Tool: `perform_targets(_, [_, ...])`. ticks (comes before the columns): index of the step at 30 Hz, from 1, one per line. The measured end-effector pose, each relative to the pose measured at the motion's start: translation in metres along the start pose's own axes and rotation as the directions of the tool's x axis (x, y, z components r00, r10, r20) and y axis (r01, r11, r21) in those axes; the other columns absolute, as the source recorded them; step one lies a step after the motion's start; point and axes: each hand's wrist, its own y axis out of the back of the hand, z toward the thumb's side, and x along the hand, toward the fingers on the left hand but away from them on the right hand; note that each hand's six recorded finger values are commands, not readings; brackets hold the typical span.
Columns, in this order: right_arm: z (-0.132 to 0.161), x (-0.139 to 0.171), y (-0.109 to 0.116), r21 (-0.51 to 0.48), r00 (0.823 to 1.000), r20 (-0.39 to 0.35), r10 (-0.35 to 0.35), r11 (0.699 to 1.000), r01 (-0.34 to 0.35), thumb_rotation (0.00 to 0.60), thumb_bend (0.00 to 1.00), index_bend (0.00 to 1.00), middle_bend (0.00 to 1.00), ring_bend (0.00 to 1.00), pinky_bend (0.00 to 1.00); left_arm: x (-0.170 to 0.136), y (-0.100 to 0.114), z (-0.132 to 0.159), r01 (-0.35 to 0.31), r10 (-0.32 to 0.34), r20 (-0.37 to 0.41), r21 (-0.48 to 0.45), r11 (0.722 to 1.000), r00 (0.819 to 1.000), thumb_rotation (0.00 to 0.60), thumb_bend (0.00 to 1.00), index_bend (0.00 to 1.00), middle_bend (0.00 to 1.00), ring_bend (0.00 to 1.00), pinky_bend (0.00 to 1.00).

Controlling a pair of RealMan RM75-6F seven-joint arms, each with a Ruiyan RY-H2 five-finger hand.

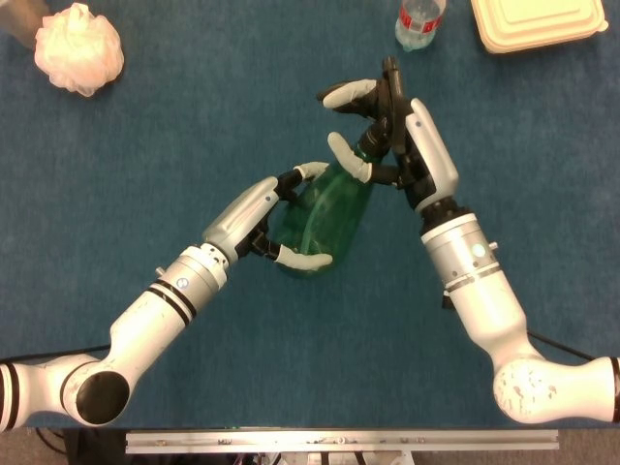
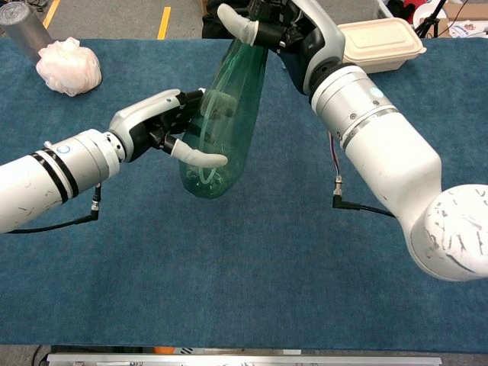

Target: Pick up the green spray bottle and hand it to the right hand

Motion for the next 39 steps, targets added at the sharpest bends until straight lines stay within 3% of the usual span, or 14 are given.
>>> perform_targets(6, [-0.001, 0.0, 0.001, 0.0, 1.0, 0.004, -0.001, 1.0, 0.001, 0.6, 0.58, 0.51, 0.39, 0.27, 0.27, 0.001, 0.001, 0.0, 0.004, -0.004, -0.001, -0.007, 1.0, 1.0, 0.6, 0.19, 0.04, 0.07, 0.03, 0.4])
perform_targets(22, [0.001, -0.002, 0.001, 0.001, 1.0, 0.004, -0.001, 1.0, 0.001, 0.6, 0.64, 0.54, 0.42, 0.32, 0.33, 0.001, 0.003, 0.0, 0.004, -0.004, -0.003, -0.011, 1.0, 1.0, 0.6, 0.19, 0.01, 0.04, 0.01, 0.4])
perform_targets(39, [0.005, -0.003, 0.008, 0.03, 1.0, 0.002, -0.008, 1.0, 0.008, 0.6, 0.65, 0.57, 0.46, 0.38, 0.43, 0.003, 0.012, 0.0, 0.001, -0.001, -0.011, -0.014, 1.0, 1.0, 0.6, 0.17, 0.0, 0.0, 0.0, 0.29])
